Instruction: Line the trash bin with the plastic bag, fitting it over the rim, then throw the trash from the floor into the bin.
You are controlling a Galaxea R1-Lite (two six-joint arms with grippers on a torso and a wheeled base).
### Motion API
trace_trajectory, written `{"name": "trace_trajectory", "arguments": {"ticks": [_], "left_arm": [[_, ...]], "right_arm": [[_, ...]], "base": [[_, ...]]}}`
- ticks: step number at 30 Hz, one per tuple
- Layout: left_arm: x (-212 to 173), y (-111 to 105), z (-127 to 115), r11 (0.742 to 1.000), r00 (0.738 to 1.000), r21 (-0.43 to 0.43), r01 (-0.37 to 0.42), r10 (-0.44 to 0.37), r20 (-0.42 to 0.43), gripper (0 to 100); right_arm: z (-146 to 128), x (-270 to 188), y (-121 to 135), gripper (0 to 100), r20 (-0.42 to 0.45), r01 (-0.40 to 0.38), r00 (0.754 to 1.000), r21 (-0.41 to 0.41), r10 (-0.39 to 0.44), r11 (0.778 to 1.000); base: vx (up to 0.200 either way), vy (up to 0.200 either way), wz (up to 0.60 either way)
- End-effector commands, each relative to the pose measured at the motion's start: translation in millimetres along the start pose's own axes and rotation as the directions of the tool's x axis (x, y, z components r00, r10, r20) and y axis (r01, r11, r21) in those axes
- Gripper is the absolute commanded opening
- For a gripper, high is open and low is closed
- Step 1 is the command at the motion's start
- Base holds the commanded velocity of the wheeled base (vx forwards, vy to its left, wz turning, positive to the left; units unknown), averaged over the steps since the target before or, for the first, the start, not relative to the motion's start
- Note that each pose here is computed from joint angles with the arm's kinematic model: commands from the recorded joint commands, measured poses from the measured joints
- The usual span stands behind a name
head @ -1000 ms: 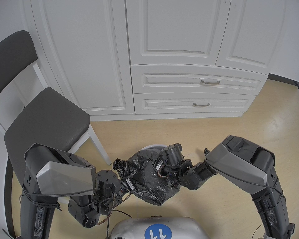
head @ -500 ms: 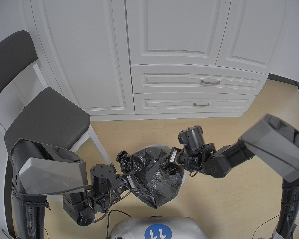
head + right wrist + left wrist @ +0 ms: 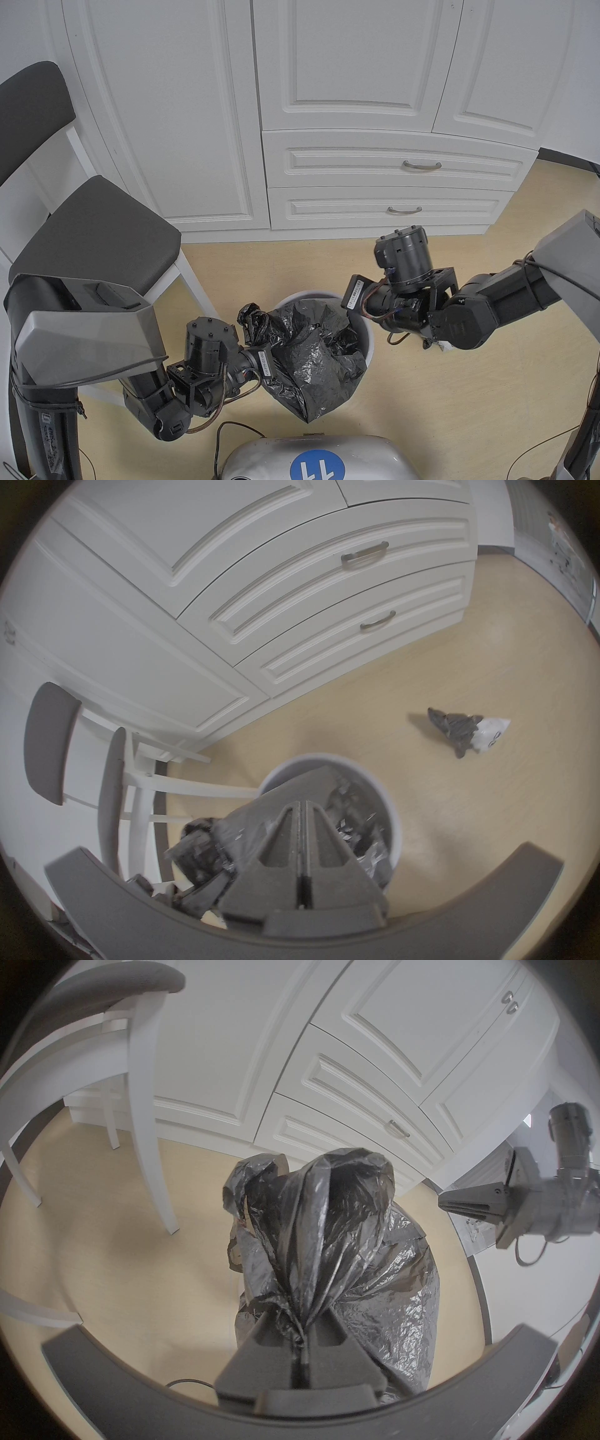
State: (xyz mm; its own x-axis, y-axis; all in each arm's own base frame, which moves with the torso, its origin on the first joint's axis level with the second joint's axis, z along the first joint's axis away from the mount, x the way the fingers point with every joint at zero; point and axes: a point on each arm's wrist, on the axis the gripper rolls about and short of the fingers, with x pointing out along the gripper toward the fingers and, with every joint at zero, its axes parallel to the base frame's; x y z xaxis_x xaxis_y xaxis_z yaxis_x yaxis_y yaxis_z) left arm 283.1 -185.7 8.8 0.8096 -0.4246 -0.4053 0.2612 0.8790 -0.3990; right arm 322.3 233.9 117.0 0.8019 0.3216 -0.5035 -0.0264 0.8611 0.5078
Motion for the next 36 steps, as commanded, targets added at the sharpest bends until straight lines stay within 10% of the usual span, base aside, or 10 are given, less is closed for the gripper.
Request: {"name": "trace_trajectory", "arguments": {"ticks": [1, 22, 36], "left_arm": [[7, -15, 7, 0.999, 0.999, 0.013, 0.036, -0.036, -0.007, 0], [15, -5, 0, 0.996, 0.998, 0.065, 0.059, -0.057, -0.023, 0], [60, -38, 18, 0.987, 0.990, 0.096, 0.129, -0.134, 0.047, 0]], "right_arm": [[-36, 23, 15, 0, -0.052, -0.042, 0.998, 0.031, 0.044, 0.999], [-107, 100, -13, 0, -0.161, 0.065, 0.985, 0.022, -0.061, 0.998], [-1, 56, -22, 0, 0.038, 0.046, 0.998, 0.102, -0.051, 0.994]], "base": [[0.000, 0.000, 0.00], [0.000, 0.000, 0.00], [0.000, 0.000, 0.00]]}}
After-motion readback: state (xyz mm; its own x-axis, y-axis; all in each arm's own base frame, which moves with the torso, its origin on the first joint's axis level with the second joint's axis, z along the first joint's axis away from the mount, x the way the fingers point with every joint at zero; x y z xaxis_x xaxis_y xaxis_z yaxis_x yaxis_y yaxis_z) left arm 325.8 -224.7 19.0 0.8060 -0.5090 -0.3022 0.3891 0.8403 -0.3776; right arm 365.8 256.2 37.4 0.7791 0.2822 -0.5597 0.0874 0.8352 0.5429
